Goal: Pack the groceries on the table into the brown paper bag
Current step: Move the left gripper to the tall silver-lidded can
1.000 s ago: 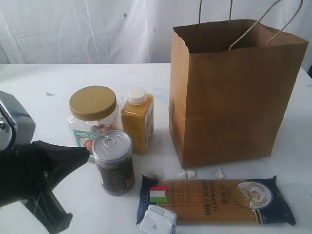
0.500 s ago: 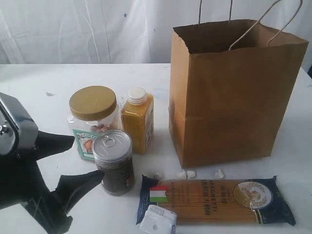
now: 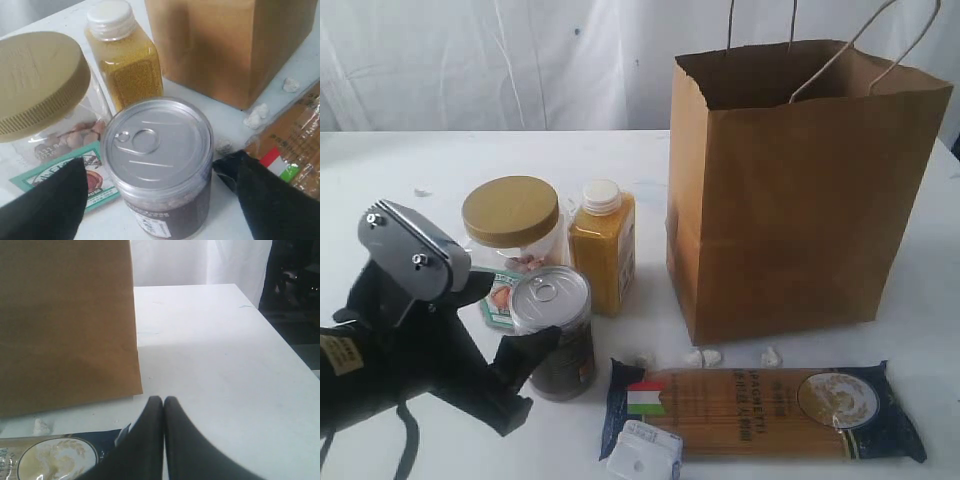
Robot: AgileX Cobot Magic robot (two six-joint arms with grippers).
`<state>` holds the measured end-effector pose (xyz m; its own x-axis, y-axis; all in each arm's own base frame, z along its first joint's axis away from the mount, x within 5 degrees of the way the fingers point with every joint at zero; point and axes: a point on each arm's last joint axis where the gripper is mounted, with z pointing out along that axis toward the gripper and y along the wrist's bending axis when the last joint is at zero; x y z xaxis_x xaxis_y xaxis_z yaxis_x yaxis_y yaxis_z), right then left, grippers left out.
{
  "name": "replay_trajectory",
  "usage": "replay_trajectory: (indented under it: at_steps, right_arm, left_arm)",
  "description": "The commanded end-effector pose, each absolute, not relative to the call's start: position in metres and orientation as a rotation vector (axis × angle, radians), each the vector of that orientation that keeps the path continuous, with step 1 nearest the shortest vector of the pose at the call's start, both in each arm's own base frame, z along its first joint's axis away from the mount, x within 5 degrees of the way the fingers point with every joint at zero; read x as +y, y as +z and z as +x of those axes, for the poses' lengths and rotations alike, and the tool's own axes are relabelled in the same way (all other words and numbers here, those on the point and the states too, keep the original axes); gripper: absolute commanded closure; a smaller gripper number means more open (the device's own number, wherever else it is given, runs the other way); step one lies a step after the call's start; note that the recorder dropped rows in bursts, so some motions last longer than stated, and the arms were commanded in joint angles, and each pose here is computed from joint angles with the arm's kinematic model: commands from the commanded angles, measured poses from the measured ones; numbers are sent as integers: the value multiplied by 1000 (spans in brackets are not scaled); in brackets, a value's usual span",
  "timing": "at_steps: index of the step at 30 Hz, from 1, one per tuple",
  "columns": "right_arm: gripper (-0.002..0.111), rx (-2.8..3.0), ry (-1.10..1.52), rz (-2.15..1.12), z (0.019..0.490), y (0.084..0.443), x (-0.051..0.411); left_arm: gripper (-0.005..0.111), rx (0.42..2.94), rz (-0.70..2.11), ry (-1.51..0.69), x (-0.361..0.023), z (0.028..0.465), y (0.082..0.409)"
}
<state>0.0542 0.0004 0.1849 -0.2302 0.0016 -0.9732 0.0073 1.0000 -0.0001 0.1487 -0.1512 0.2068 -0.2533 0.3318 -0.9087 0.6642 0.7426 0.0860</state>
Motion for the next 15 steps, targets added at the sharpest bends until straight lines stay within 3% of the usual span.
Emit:
replay_trajectory:
  at_steps: [1,15]
  right_arm:
    - [108,1796,-4,3,54,185,1]
    - [108,1796,-4,3,54,185,1]
  left_arm:
    - [25,1852,761,-353,-155,154,198]
    - [25,1852,764,-360,-165,162,193]
